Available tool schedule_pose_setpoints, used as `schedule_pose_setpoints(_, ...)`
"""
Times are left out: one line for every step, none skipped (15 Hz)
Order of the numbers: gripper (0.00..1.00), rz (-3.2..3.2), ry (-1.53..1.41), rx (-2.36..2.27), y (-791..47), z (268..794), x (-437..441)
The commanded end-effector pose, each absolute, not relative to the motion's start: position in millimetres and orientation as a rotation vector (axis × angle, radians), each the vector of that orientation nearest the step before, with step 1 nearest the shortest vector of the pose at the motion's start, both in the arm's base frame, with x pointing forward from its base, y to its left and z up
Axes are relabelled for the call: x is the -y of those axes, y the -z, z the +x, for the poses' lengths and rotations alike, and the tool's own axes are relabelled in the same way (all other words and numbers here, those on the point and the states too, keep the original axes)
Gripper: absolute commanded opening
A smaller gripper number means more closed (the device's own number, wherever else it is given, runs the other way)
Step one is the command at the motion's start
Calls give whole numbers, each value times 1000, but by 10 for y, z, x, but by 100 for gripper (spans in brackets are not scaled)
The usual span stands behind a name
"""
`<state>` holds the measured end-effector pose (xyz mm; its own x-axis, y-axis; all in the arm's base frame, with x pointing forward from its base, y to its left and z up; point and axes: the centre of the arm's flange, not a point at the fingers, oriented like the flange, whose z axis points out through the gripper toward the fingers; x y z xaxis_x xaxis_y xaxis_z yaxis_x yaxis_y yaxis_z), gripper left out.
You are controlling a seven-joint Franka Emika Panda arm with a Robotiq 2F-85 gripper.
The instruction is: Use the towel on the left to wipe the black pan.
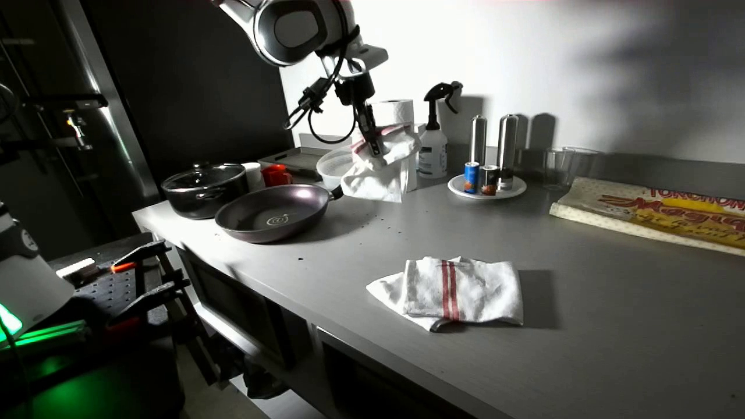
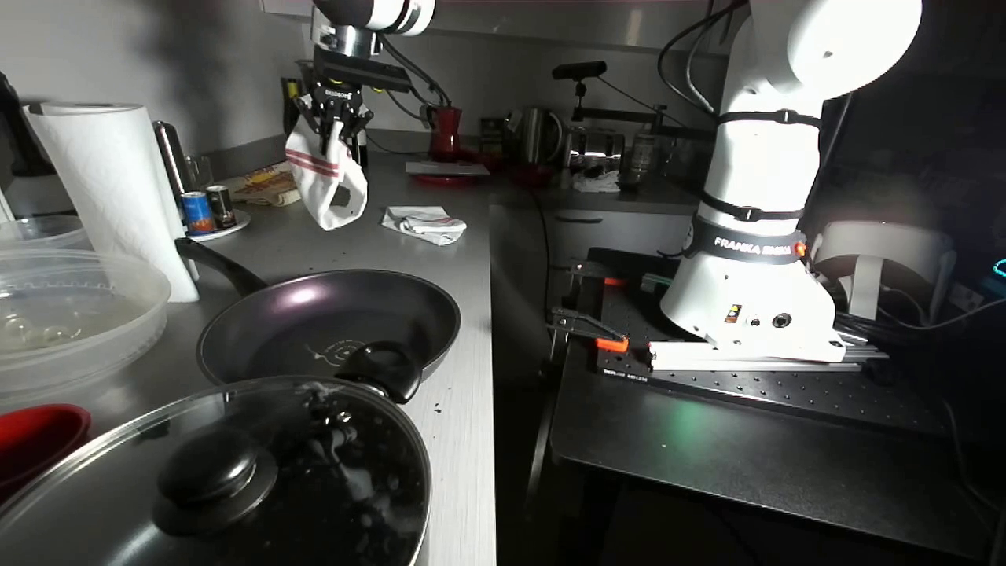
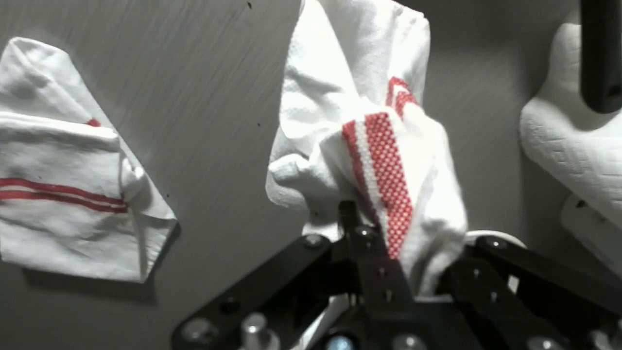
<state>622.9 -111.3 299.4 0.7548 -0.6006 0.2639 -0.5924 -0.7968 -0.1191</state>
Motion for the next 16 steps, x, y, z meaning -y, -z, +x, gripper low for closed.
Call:
schedule_pose_setpoints(3, -2896, 340, -1186, -2588, 6516, 1331)
schedule_pose_setpoints(3, -2894, 294, -1225, -2453, 6532, 1370)
schedule_pose_setpoints(3, -2893, 246, -1261, -2303, 6551, 1393)
schedule_pose_setpoints(3, -2890, 196, -1292, -2171, 6555, 1398)
schedule_pose_setpoints(3, -2889, 149, -1322, -2045, 6553, 1389)
schedule_pose_setpoints(3, -2885, 107, -1346, -1937, 6551, 1372)
schedule_pose_setpoints(3, -2884, 74, -1368, -1843, 6551, 1365)
schedule_pose_setpoints(3, -2881, 42, -1391, -1761, 6560, 1359)
schedule_pose_setpoints(3, -2878, 19, -1414, -1693, 6570, 1355)
schedule_pose_setpoints(3, -2877, -6, -1430, -1646, 6576, 1356)
schedule_pose_setpoints(3, -2876, -16, -1457, -1602, 6586, 1357)
schedule_pose_setpoints(3, -2870, -32, -1475, -1571, 6601, 1354)
schedule_pose_setpoints(3, -2866, -46, -1510, -1545, 6610, 1350)
schedule_pose_setpoints(3, -2856, -60, -1535, -1536, 6620, 1344)
schedule_pose_setpoints(3, -2847, -76, -1558, -1535, 6624, 1337)
schedule_pose_setpoints(31, -2834, -87, -1579, -1543, 6630, 1329)
